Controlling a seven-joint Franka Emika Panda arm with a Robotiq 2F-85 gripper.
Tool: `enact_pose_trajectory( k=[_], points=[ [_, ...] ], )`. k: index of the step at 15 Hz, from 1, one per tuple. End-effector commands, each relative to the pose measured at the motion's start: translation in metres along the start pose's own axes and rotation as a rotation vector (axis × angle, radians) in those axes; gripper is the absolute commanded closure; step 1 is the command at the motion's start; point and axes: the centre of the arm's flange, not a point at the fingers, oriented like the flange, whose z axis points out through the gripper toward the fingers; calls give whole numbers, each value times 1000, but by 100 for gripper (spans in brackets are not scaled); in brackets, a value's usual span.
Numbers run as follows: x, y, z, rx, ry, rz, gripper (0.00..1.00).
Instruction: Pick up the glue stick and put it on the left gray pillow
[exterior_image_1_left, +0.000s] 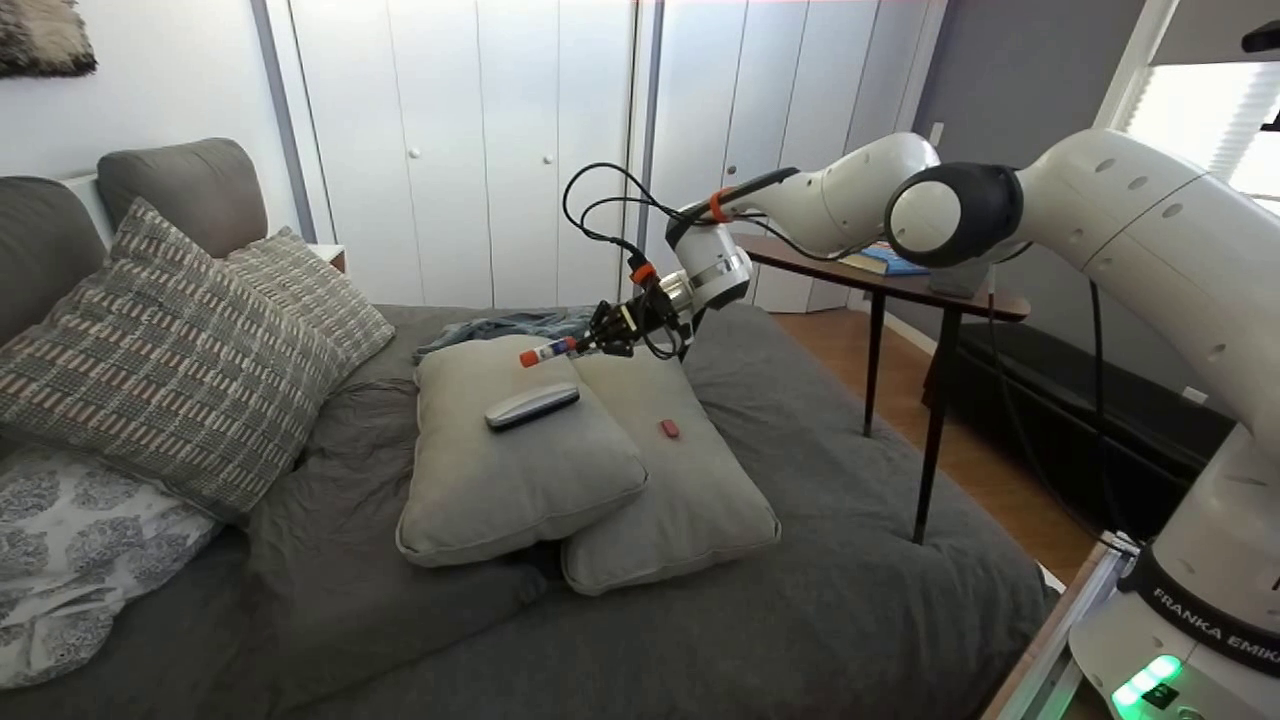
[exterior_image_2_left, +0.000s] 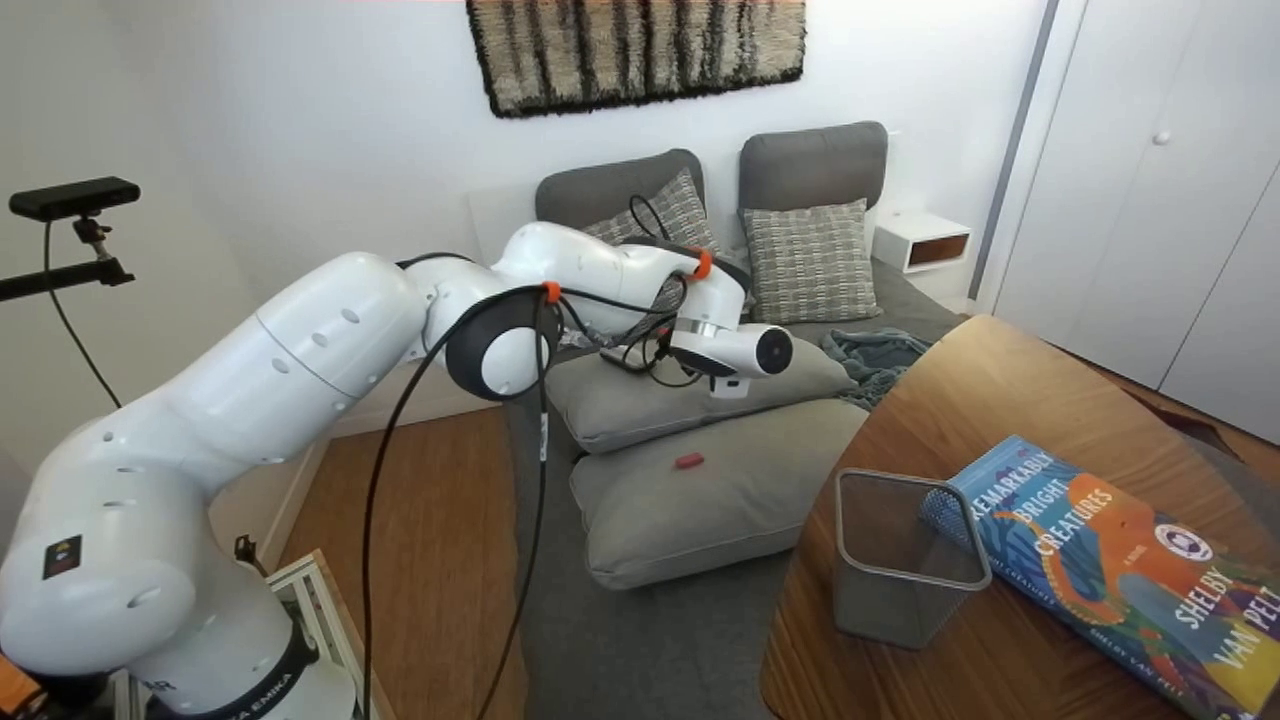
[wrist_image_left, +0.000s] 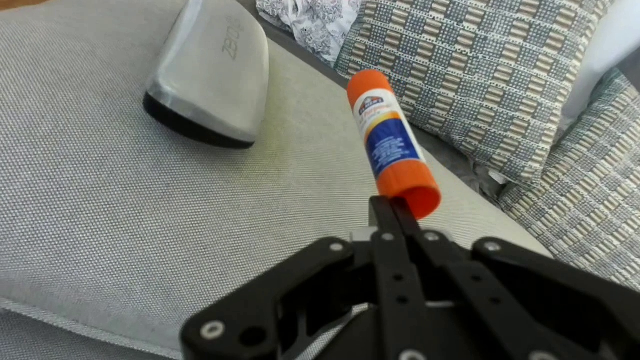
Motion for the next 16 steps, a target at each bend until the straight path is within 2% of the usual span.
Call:
enact_pose_trajectory(
  k=[1, 4, 8, 13, 16],
  points=[
    [24, -22, 37, -26, -68, 7, 99],
    [22, -24, 63, -19, -90, 14, 99],
    [6, -21, 100, -41, -93, 89, 99],
    [-22, -11, 134, -109, 54, 207, 99],
    [-34, -10, 138, -111, 149, 250, 99]
  ],
)
